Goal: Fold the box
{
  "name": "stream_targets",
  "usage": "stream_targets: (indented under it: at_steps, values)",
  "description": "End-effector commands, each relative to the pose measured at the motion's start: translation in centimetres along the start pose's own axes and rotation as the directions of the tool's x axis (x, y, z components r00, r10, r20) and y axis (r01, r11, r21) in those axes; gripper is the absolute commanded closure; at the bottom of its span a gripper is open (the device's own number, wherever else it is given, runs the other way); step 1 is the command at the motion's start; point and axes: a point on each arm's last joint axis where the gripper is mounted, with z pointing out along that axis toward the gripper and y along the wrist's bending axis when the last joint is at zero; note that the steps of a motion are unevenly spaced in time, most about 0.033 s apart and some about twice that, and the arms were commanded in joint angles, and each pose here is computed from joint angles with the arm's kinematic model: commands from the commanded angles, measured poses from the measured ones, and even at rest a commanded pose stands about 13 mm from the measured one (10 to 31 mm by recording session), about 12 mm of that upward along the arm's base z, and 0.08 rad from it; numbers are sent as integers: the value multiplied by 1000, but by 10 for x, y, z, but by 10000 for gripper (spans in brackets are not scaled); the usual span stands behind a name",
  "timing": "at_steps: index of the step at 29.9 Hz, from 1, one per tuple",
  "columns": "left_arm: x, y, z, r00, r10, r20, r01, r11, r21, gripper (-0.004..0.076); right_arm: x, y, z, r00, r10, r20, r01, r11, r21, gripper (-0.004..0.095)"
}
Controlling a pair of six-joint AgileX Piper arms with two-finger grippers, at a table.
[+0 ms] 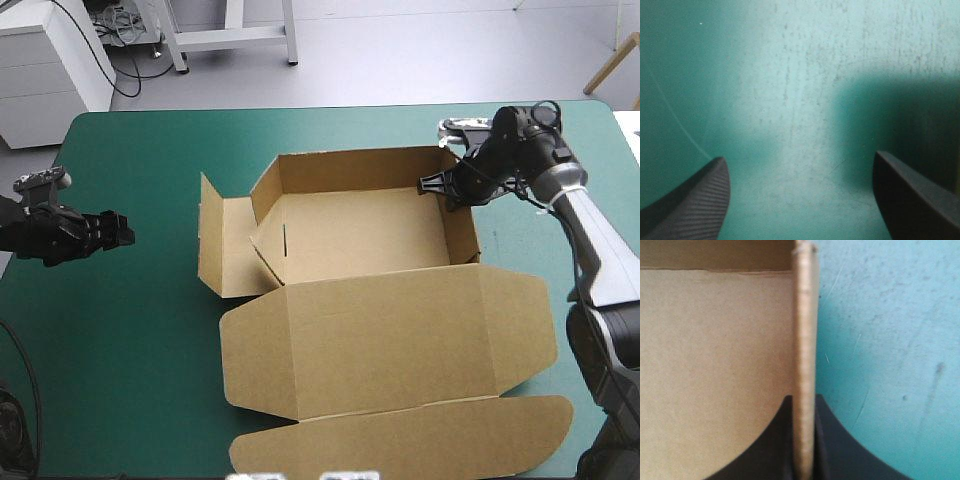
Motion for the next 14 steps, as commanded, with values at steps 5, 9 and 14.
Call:
stream_targets:
  at_steps: [5, 9, 14]
  values:
    - [-12, -20, -15, 992, -36, 119, 17, 987, 158, 160, 18, 2, -113, 961, 14, 275, 5, 998, -68, 928]
    - [-17, -33, -19, 984, -65, 169, 12, 955, 296, 160, 30, 4, -145, 936, 16, 353, 23, 994, -106, 927]
    - [-19, -47, -24, 980, -63, 187, -28, 894, 447, 160, 38, 11, -163, 917, 6, 398, 56, 988, -145, 927]
